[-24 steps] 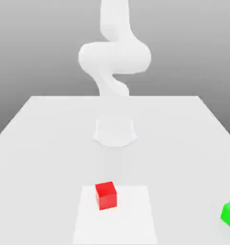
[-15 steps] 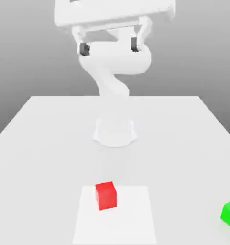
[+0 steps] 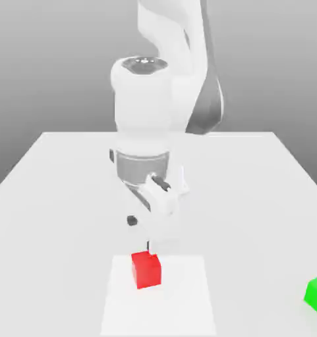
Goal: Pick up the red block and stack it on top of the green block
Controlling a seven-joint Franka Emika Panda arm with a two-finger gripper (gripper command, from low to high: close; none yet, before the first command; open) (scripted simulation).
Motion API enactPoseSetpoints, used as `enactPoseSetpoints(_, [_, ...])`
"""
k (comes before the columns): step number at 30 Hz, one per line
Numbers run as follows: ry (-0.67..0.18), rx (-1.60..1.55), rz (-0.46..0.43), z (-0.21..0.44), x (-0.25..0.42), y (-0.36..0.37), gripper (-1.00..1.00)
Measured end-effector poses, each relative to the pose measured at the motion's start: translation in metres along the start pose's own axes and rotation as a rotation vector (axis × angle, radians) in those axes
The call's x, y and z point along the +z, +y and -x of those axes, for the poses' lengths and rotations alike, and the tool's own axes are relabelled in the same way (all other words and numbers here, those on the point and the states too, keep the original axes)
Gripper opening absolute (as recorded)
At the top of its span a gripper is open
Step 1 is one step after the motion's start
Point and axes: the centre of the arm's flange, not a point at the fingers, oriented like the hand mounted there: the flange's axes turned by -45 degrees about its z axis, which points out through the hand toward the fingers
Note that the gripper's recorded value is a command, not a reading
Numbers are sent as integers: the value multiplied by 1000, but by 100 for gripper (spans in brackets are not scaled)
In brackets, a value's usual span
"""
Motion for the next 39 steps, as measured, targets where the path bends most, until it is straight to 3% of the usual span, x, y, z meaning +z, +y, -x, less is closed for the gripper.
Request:
enactPoseSetpoints(7, [-14, 33, 16, 4, 68, 6, 0])
enactPoseSetpoints(8, [-14, 32, 17, 4, 73, 7, -100])
enactPoseSetpoints(15, [-13, 33, 15, 4, 72, 7, -100])
enactPoseSetpoints(24, [-15, -80, 22, 11, 8, -15, -100])
enactPoseSetpoints(32, [-26, -838, 28, 172, -8, -117, -100])
enactPoseSetpoints(39, [-24, -1355, 3, 306, -4, -154, -100])
